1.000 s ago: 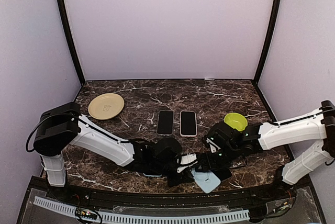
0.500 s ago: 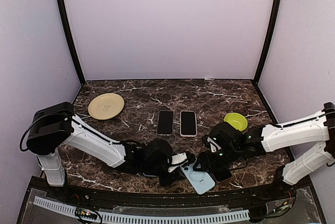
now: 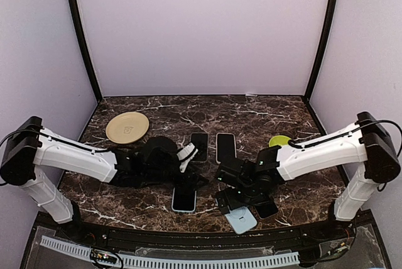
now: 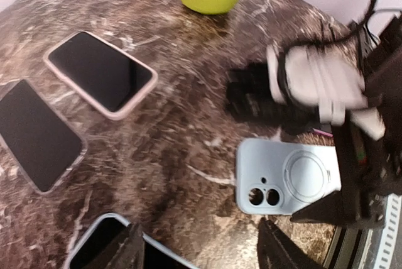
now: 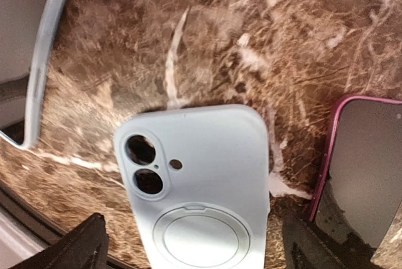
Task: Put the phone into the phone case
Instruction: Adjust the phone case at the corner of the board, then pick up the phone case from the corner of the board.
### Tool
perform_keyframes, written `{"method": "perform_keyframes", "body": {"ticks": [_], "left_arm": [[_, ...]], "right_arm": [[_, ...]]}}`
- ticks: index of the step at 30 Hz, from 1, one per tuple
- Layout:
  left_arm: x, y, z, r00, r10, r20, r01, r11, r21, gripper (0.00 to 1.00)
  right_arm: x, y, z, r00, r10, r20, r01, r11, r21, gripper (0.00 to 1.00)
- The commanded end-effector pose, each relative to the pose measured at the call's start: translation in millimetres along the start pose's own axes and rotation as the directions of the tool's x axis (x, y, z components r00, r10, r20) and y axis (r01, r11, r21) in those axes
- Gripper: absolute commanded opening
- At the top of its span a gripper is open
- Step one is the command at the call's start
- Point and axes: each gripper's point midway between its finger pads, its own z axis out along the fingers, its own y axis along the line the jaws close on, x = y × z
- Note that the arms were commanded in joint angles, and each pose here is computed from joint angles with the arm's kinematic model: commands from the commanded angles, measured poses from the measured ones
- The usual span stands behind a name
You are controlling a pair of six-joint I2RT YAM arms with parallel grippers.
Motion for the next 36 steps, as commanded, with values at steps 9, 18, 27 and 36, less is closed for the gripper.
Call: {"method": "perform_keyframes", "body": {"ticks": [9,18,27,36], "left_arm": [[-16,36,-41,0.992,-0.112,0.055,0.119,0.984,-0.133,0.68],[-22,38,-52,0.991,-0.111,0.074,0.121,0.982,-0.143,0.68],[-48,28,-87,0.985,0.074,0.158,-0.056,0.992,-0.116,0.71],[-80,-22,-137,0.822,0.438,0.364,-0.465,0.885,-0.015,0.66]], "right_arm": [[-3,3,23,0.982,-0.169,-0.080,0.180,0.968,0.177,0.97],[-3,14,32,0.970,-0.226,-0.091,0.236,0.964,0.125,0.66],[-17,74,-35,0.849,-0.513,0.126,0.528,0.817,-0.232,0.48],[-10,117,-150,0.638,-0.614,0.464,0.756,0.389,-0.526,0.49]]}}
